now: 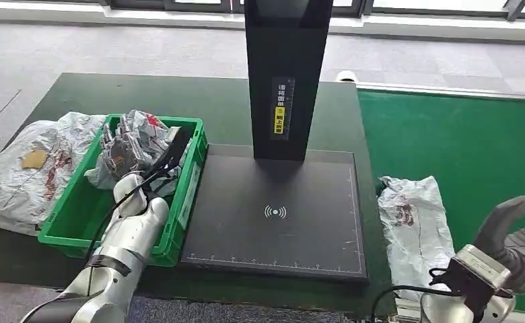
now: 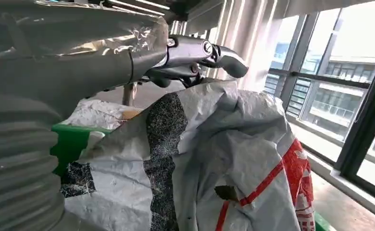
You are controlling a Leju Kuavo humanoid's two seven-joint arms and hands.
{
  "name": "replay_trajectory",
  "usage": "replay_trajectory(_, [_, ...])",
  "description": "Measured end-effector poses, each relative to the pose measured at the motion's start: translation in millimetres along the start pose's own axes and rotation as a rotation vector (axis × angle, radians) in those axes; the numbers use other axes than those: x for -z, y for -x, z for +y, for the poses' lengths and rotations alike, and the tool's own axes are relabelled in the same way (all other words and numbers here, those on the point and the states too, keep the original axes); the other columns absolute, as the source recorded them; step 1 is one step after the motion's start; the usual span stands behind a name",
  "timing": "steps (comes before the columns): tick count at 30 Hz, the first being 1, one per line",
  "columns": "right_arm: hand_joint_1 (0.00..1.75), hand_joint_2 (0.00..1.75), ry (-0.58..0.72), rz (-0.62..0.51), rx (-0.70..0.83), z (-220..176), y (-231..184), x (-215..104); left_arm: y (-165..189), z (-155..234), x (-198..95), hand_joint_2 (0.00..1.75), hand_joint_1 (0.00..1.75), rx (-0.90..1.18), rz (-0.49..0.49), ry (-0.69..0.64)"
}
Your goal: Moved the parcel from conveyor to table for the left to box.
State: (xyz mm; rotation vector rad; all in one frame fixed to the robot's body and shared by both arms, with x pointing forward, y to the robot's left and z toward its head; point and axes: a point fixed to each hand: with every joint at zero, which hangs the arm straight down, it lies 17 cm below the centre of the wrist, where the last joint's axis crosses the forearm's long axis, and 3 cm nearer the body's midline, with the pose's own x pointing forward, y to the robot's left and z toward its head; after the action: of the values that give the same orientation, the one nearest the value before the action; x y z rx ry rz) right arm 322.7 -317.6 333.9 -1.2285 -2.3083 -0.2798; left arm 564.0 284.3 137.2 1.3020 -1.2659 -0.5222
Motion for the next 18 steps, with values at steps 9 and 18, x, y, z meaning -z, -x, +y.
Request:
replay_trajectory(9, [0.00,1.75,0.001,0.027,-0.052,-10,18,-4,-19,50,-29,1.75,0.00,-0.079,-0.109,-0.170])
replay_trajectory(18, [0.00,0.00,-0.167,0.120,-0.226,14,83,-49,-61,92,-66,1.75,0.00,-0.360,-0.236,-0.208])
